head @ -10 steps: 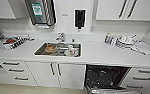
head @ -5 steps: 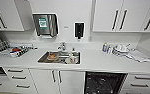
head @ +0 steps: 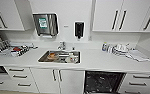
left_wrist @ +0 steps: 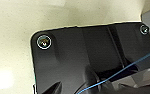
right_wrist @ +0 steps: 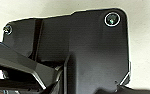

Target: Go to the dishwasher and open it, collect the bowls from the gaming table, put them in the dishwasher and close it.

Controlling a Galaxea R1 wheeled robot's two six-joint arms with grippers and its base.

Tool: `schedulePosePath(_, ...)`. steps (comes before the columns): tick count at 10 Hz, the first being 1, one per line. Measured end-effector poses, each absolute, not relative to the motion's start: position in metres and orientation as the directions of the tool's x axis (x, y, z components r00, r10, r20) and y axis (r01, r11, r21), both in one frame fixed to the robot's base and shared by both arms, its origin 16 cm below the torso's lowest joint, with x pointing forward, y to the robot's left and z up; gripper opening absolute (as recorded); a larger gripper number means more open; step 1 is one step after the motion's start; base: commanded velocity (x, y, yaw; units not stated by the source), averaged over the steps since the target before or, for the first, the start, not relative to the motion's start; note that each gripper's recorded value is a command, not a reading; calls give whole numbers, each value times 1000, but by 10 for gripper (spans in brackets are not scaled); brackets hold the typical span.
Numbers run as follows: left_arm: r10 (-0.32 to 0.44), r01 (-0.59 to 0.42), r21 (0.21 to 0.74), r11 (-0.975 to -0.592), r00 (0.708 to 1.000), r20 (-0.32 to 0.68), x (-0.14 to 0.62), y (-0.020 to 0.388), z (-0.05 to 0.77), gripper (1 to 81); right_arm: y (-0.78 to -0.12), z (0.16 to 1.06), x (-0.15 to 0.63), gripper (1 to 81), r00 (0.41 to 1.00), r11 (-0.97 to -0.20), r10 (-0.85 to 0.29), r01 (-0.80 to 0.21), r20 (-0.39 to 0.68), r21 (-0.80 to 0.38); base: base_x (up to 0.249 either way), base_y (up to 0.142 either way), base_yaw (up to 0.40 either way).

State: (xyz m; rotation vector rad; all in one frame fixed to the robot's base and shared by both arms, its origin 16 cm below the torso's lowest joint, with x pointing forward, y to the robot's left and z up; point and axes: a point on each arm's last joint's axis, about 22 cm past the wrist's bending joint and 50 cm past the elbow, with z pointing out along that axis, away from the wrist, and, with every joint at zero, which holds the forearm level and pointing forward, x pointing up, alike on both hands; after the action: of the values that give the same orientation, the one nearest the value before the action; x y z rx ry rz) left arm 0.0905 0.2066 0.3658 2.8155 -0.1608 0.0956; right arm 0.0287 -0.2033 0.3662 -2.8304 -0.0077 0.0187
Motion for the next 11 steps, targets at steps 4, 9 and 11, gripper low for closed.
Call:
schedulePosePath(4, -100, -106, 316, -943, 994, 35, 50, 206, 382, 811, -212, 384, -13, 811, 998, -958, 8, -10, -62, -286, 0, 0, 0)
schedulePosePath(9, -101, -136, 306, -942, 987, 127, 67, 204, 403, 811, -205, 399, -4, 811, 1000, -956, 8, 14, 20, -292, 0, 0, 0)
schedulePosePath(11, -101, -148, 300, -942, 981, 166, 73, 205, 411, 811, -205, 404, -1, 811, 998, -956, 9, 25, 56, -291, 0, 0, 0)
